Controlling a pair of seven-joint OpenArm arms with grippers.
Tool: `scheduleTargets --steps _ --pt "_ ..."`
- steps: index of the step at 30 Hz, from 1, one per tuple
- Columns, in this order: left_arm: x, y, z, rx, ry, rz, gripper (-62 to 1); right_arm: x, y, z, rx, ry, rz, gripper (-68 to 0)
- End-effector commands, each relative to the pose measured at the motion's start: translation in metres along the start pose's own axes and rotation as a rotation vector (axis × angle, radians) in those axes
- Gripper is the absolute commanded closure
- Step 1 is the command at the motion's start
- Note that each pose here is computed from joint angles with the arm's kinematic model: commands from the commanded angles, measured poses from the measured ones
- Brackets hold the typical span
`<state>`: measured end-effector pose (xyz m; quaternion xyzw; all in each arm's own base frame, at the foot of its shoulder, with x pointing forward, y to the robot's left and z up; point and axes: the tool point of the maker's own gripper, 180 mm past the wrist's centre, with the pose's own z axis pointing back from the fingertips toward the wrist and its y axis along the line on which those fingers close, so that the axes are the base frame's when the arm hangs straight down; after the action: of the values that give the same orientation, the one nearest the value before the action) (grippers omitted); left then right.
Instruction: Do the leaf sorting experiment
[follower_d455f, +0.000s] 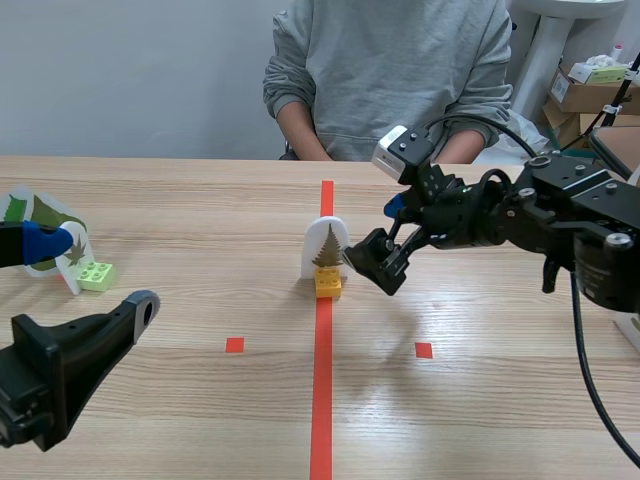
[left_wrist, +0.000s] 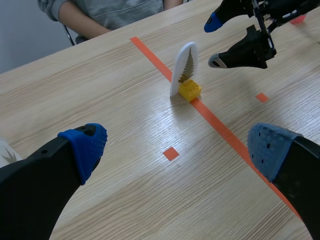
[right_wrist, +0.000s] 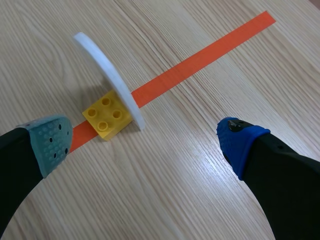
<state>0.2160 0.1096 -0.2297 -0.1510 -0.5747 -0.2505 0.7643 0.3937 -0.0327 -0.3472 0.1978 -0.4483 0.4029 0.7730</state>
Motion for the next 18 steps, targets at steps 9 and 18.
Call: scheduleTargets --steps 9,18 --pt "0.007 0.0 0.0 0.018 -0.036 0.025 -60.2 0.034 0.008 -0.031 0.032 -0.032 0.028 -59.4" --pt "0.002 -0.002 0.003 0.021 -0.018 0.035 -60.2 0.021 0.029 -0.054 0.041 0.016 0.001 -59.3"
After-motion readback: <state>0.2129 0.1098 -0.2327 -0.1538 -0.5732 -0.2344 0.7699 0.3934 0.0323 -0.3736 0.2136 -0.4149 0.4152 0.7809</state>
